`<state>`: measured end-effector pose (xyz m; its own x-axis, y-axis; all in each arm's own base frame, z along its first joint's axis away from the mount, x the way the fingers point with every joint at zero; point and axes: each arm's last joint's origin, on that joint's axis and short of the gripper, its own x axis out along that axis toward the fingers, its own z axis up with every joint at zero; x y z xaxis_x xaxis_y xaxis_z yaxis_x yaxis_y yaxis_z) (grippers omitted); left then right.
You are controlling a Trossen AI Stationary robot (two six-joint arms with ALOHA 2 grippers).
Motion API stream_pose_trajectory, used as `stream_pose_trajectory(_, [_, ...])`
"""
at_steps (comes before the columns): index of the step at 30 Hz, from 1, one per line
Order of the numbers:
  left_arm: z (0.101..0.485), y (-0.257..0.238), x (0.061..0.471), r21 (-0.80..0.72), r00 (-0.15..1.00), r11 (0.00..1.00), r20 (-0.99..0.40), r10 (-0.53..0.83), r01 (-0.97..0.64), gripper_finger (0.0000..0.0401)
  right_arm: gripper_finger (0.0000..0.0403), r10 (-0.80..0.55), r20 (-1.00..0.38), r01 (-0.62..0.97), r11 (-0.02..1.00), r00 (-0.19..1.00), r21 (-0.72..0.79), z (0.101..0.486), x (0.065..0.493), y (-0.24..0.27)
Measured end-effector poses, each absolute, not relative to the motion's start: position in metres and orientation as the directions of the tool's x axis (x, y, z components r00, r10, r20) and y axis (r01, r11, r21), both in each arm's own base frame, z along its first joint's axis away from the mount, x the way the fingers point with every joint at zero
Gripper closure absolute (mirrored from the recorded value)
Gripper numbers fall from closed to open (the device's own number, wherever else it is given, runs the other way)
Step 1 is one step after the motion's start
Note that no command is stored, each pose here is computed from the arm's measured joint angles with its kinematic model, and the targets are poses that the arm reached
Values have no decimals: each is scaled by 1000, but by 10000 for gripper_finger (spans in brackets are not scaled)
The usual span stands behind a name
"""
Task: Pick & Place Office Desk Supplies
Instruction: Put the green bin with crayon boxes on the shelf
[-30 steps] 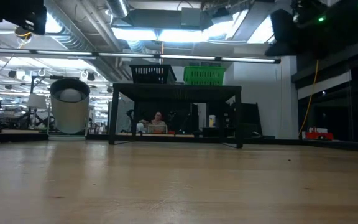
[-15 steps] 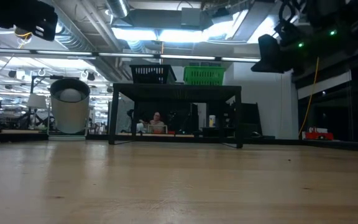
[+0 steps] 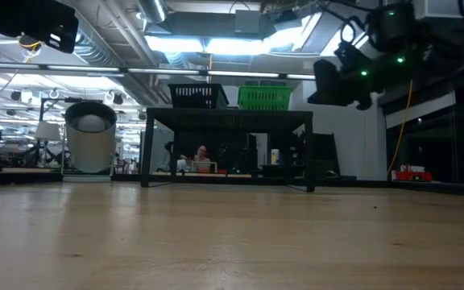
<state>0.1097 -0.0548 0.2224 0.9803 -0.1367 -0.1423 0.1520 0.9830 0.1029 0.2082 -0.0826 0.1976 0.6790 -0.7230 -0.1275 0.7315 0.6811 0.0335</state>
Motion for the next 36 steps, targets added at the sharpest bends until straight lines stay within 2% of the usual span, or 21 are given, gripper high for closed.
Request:
stream_pose_trajectory(15, [222, -55, 110, 99, 980, 984, -142, -136, 151, 400, 403, -661, -210, 676, 737, 720, 0, 193, 269, -101])
stream_pose_trajectory(36, [222, -55, 110, 104, 980, 983, -143, -136, 151, 400, 403, -615, -185, 629, 777, 766, 23, 199, 274, -101])
